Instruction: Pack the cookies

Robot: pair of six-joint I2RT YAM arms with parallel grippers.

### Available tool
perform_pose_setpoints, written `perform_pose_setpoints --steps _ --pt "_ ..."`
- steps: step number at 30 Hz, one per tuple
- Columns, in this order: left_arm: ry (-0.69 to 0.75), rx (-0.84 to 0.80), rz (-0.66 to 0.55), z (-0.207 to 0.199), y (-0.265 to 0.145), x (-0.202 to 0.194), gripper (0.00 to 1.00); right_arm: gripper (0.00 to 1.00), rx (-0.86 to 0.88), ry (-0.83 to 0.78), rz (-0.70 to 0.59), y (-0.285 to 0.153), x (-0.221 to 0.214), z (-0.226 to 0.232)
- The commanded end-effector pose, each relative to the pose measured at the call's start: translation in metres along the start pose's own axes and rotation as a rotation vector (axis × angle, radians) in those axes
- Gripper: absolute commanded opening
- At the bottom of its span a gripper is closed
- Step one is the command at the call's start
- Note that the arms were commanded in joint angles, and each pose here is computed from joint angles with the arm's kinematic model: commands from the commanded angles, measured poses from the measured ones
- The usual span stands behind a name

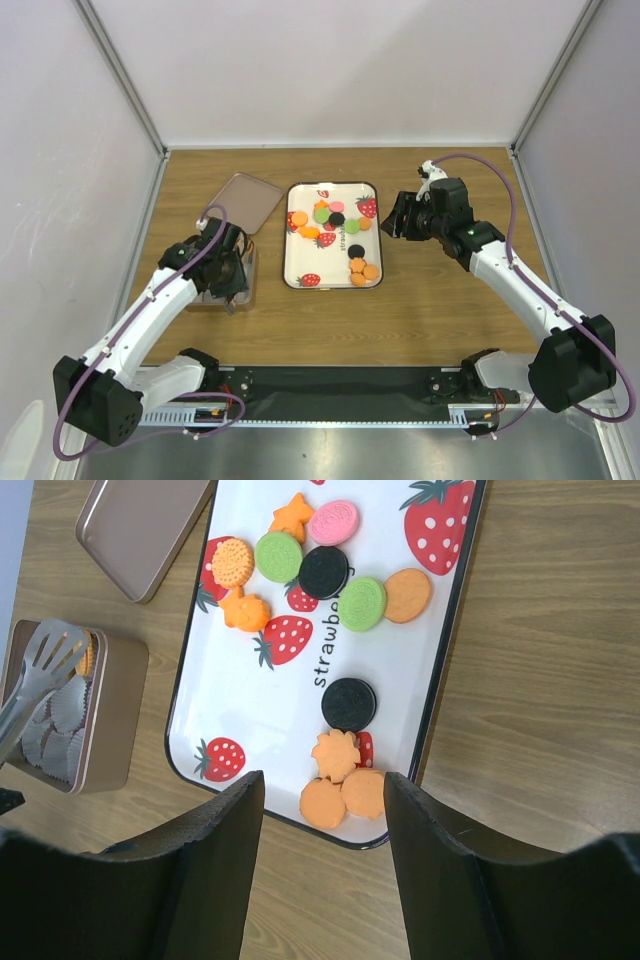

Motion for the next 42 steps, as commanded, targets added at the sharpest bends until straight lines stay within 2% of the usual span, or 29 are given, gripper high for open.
perform_pose_setpoints --steps 1,13,33,38,42 --pt "-0.017 -0.032 -0.038 -0.001 -0.005 0.004 0.38 0.57 0.021 -0.022 -0.018 0.000 0.004 0.004" --pt "-0.023 -0.032 -0.035 0.000 -0.003 0.002 0.38 0.57 0.023 -0.025 -0.019 0.000 0.004 0.004" --pt "-0.018 -0.035 -0.039 -0.001 0.003 0.003 0.51 0.57 0.022 -0.027 -0.021 -0.001 0.004 0.005" --pt "-0.012 -0.037 -0.053 -0.001 -0.003 0.005 0.51 0.57 0.023 -0.026 -0.020 -0.002 0.004 0.005" --pt "0.002 -0.058 -0.111 -0.002 -0.023 0.016 0.50 0.57 0.026 -0.027 -0.024 -0.002 0.005 0.006"
Point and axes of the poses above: each gripper's point midway between its finger pads, its own y axis out along the fingers, its own z axis along the line the jaws close on, x = y × z, the point moved 8 cm from there along -y, back along the fingers
